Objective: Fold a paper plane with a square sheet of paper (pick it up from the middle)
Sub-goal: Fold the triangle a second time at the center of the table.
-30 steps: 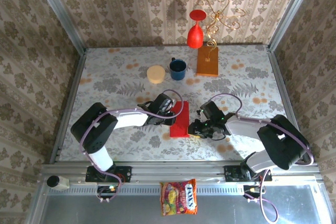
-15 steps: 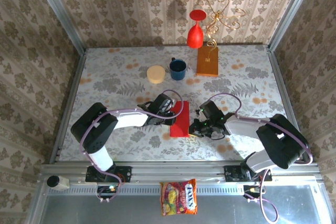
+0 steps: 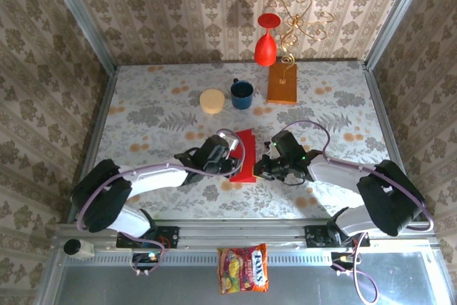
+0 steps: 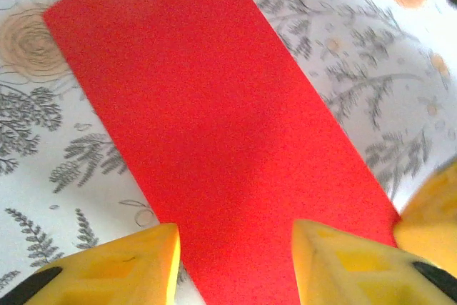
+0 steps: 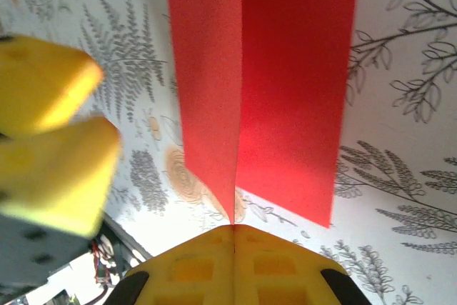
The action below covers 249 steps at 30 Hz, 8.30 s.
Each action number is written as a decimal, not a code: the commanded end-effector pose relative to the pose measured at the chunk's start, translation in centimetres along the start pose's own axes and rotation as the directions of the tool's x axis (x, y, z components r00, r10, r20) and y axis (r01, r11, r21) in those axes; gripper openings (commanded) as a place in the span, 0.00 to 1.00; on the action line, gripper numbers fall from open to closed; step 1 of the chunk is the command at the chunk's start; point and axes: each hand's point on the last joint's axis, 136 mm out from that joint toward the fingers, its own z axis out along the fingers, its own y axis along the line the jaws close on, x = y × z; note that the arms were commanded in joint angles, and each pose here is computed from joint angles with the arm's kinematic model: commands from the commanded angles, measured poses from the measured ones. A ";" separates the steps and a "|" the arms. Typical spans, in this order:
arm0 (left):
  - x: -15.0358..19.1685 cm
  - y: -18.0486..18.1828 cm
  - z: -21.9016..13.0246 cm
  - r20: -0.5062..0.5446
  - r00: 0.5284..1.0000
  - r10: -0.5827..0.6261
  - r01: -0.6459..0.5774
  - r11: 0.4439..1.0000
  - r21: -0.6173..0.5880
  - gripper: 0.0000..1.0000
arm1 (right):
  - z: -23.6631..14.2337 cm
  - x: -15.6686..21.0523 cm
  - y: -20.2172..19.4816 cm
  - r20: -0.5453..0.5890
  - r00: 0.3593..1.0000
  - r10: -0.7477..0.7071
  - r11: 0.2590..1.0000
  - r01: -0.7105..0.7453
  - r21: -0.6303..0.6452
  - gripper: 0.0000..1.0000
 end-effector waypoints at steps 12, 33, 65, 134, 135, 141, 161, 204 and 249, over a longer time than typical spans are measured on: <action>2.1 -2.4 -0.6 0.077 0.939 0.335 -0.322 0.936 -0.143 0.53 | -0.6 0.0 1.4 -0.011 1.000 0.029 0.999 -0.029 -0.023 0.00; 2.7 -4.1 2.3 0.027 0.908 0.418 -0.412 0.903 -0.122 0.41 | -0.5 0.0 1.7 -0.019 0.999 0.038 0.998 -0.039 -0.039 0.00; 2.7 -1.8 -1.1 0.012 0.983 0.186 -0.185 0.968 0.167 0.00 | -6.6 -6.6 6.8 0.121 0.887 -0.445 0.888 0.455 -0.072 0.56; 4.9 -0.5 -0.5 -0.079 0.994 0.073 -0.047 0.953 0.299 0.00 | 2.4 -5.6 4.5 -0.036 0.940 -0.339 0.915 0.320 -0.247 0.49; 4.9 -0.5 -0.5 -0.081 0.994 0.074 -0.047 0.952 0.301 0.00 | 2.4 -6.1 4.6 -0.030 0.944 -0.329 0.919 0.312 -0.242 0.48; 4.9 -0.6 -0.4 -0.084 0.994 0.073 -0.044 0.952 0.304 0.00 | 3.0 -8.4 4.5 -0.035 0.960 -0.278 0.951 0.269 -0.155 0.37; 4.8 -0.6 -0.1 -0.087 0.994 0.066 -0.037 0.951 0.306 0.00 | 2.5 -5.8 4.2 -0.041 0.951 -0.306 0.926 0.288 -0.242 0.48; 4.5 -1.0 -0.7 -0.069 0.993 0.095 -0.072 0.957 0.280 0.00 | 3.2 -4.3 1.2 -0.049 0.964 0.262 0.951 -0.267 -0.159 0.62; 1.4 -3.1 -1.2 -0.043 0.985 0.167 -0.145 0.936 0.320 0.29 | 4.0 -3.6 0.4 -0.076 0.960 0.270 0.945 -0.280 -0.170 0.05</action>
